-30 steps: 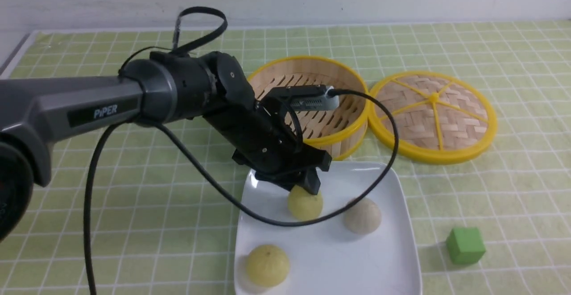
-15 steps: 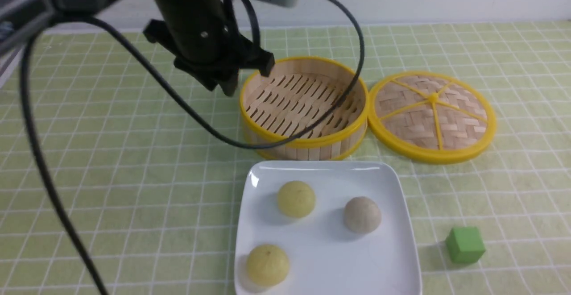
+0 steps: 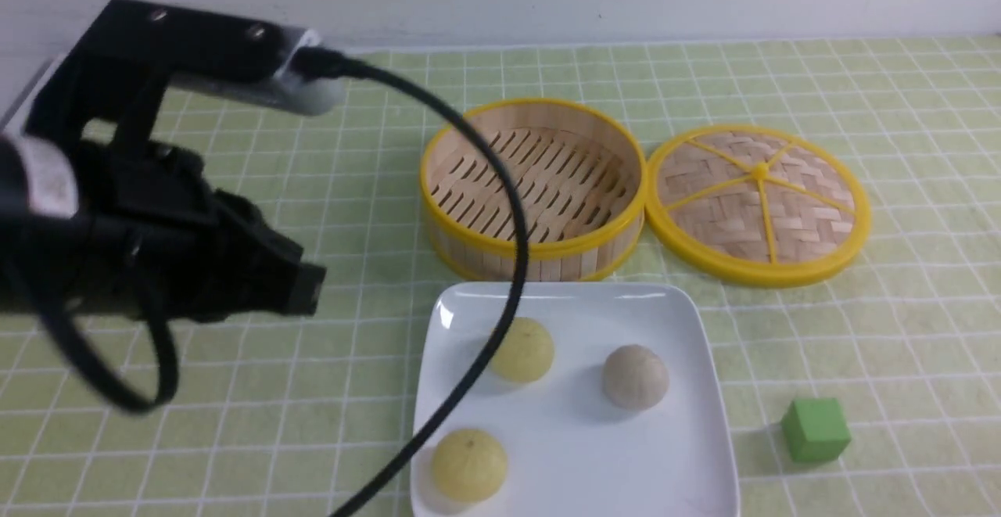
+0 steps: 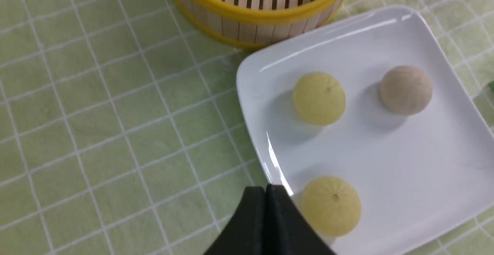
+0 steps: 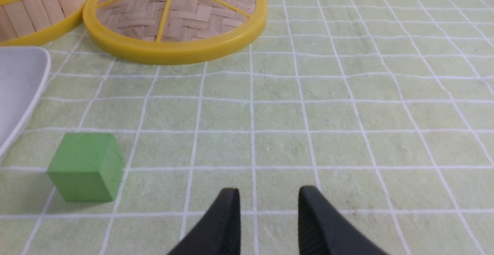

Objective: Put the steamed buns into the plate on the green tablecloth.

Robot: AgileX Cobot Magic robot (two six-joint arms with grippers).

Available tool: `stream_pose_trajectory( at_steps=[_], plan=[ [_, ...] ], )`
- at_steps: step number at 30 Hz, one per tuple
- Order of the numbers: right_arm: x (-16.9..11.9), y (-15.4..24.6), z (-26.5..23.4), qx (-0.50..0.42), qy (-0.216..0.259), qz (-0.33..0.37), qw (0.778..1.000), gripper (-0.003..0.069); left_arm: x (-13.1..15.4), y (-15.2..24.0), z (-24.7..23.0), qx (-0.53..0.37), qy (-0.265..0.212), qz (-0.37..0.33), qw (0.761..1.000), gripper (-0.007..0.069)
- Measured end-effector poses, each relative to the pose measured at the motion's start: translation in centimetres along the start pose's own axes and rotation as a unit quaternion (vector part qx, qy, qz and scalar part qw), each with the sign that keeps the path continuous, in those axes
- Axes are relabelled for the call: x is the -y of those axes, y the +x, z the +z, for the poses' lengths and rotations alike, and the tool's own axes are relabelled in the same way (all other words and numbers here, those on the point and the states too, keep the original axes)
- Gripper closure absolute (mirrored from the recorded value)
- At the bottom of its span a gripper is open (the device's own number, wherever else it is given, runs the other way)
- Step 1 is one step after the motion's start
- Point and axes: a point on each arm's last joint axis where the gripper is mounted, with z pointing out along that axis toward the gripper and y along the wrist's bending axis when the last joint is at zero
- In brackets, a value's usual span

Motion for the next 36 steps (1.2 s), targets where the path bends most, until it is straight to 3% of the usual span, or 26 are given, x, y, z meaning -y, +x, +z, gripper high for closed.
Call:
stream_pose_trajectory(
  at_steps=[8, 17, 21, 28, 36],
  plan=[
    [0.0, 0.0, 0.0, 0.000, 0.000, 0.000, 1.000, 0.0419, -0.9, 4.2, -3.9, 0.054, -0.033, 0.036, 0.997, 0.0623],
    [0.0, 0.0, 0.0, 0.000, 0.000, 0.000, 1.000, 0.0419, -1.7, 10.7, -1.3, 0.192, -0.040, 0.030, 0.980, 0.0620],
    [0.0, 0.0, 0.0, 0.000, 0.000, 0.000, 1.000, 0.0419, -3.3, 16.3, 0.0, 0.234, -0.099, -0.029, 0.967, 0.0611],
    [0.0, 0.0, 0.0, 0.000, 0.000, 0.000, 1.000, 0.0419, -4.5, 22.4, 1.1, 0.220, -0.196, -0.083, 0.952, 0.0605],
    [0.0, 0.0, 0.0, 0.000, 0.000, 0.000, 1.000, 0.0419, -4.7, 23.4, 0.8, 0.220, -0.235, -0.108, 0.941, 0.0596]
  ],
)
